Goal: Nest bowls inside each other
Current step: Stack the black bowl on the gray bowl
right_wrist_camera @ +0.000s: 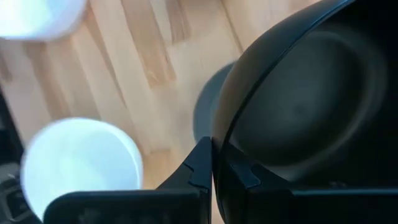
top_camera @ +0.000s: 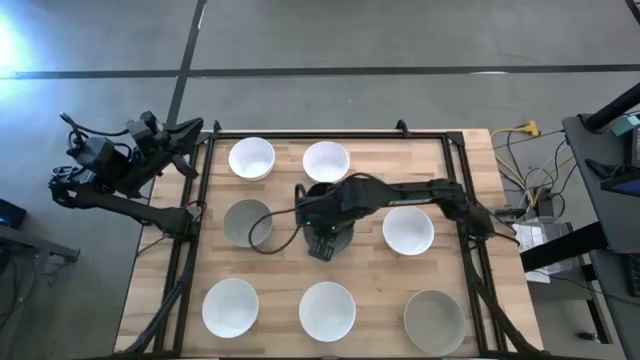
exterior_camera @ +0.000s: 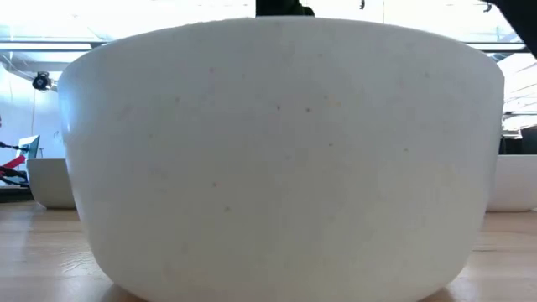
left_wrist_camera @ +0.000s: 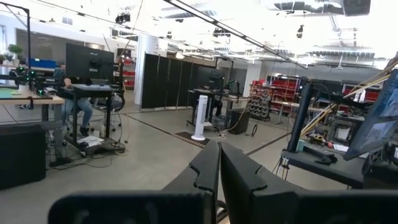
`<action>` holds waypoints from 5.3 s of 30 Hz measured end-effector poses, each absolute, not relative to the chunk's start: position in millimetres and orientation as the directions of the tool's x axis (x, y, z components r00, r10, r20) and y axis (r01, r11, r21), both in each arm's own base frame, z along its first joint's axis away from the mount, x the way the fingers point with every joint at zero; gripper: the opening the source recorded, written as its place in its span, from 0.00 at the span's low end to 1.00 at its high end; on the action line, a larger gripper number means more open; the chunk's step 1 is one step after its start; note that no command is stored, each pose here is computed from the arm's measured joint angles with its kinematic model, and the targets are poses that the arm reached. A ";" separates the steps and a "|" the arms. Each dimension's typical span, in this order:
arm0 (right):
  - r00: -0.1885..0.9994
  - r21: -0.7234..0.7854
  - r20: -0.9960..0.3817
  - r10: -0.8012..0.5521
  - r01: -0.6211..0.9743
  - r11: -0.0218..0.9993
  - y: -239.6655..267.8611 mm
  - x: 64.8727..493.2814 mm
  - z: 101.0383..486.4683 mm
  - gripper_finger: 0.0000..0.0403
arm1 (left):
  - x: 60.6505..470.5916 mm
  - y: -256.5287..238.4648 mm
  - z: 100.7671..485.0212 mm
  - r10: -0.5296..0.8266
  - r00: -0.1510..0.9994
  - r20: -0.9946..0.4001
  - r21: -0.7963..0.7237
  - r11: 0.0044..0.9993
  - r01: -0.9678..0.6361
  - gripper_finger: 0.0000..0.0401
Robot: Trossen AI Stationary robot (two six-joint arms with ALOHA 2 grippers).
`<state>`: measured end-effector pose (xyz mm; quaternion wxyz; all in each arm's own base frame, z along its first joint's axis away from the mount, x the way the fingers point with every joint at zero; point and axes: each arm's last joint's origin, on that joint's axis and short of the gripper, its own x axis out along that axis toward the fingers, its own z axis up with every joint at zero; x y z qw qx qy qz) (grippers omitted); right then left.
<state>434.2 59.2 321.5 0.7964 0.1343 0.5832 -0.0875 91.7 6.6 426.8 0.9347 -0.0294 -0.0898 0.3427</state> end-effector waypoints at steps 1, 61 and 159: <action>0.291 0.113 -0.957 0.024 0.293 0.950 60.2 435.2 317.4 0.02 | 91.4 6.7 426.5 0.646 0.749 0.148 -0.117 0.763 -0.635 0.00; 0.125 0.079 -0.990 0.059 0.165 0.983 78.2 460.0 225.0 0.02 | 85.6 7.6 401.2 0.643 0.760 0.093 -0.133 0.765 -0.631 0.00; 0.182 0.317 -0.945 0.272 0.303 0.899 39.1 438.8 213.1 0.22 | 69.2 10.4 408.0 0.642 0.750 0.160 -0.207 0.765 -0.610 0.00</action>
